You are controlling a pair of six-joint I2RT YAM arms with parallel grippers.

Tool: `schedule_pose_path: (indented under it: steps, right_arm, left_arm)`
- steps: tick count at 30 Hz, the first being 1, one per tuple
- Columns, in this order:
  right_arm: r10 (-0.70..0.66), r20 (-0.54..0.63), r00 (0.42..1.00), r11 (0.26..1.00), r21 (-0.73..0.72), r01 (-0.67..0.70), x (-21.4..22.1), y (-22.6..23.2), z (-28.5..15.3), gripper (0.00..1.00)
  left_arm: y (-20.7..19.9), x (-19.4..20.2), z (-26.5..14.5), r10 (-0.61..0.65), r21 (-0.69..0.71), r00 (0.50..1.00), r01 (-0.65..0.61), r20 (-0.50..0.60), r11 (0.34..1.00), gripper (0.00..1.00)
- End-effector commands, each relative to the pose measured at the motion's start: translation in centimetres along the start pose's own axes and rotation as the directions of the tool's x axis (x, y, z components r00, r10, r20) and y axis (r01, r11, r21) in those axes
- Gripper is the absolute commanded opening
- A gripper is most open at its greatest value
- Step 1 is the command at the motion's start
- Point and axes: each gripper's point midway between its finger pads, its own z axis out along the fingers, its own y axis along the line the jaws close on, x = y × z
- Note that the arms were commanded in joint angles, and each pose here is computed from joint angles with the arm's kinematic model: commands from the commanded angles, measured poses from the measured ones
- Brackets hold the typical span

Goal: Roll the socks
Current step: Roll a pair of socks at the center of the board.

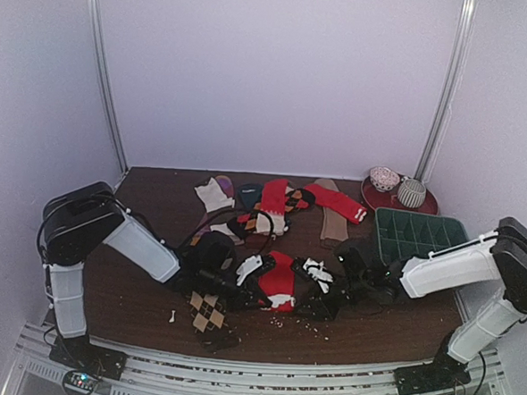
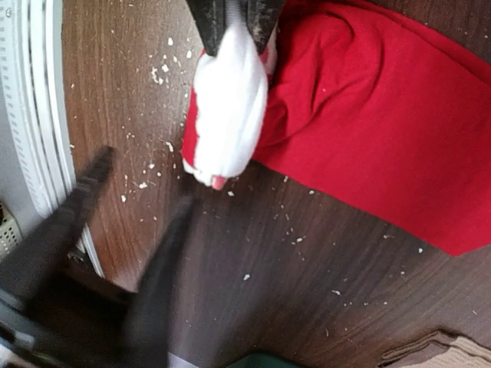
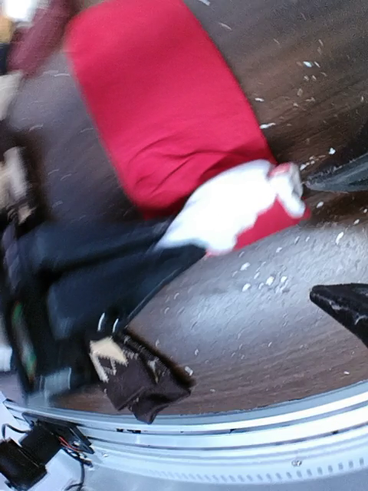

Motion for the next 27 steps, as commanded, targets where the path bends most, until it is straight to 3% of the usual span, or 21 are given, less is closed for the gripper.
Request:
schedule_pose_path:
  steps: [1, 5, 19, 23, 27]
  right_arm:
    - [-0.355, 0.098, 0.930, 0.906, 0.281, 0.316, -3.3, -0.2, -1.7, 0.45]
    - [-0.477, 0.122, 0.870, 0.841, 0.350, 0.412, -4.5, 0.7, -2.0, 0.49]
    - [-0.538, 0.009, 0.843, 0.814, 0.266, 0.517, -2.9, 0.0, 3.2, 0.49]
    - [-0.512, -0.037, 0.858, 0.822, 0.269, 0.502, -1.6, -0.8, 4.1, 0.44]
    - [-0.459, -0.078, 0.885, 0.844, 0.273, 0.462, 0.1, -1.7, 4.6, 0.27]
  left_arm:
    - [1.9, 11.9, -0.5, -0.315, -0.138, 0.888, 0.285, -0.335, 0.949, 0.00]
    - [1.6, 12.5, -0.8, -0.347, -0.126, 0.865, 0.324, -0.361, 0.938, 0.00]
    - [1.5, 13.7, -1.2, -0.365, -0.122, 0.844, 0.345, -0.394, 0.931, 0.00]
    - [1.3, 13.7, -1.2, -0.361, -0.113, 0.844, 0.345, -0.396, 0.932, 0.00]
    - [1.2, 13.7, -1.3, -0.351, -0.102, 0.848, 0.340, -0.397, 0.935, 0.00]
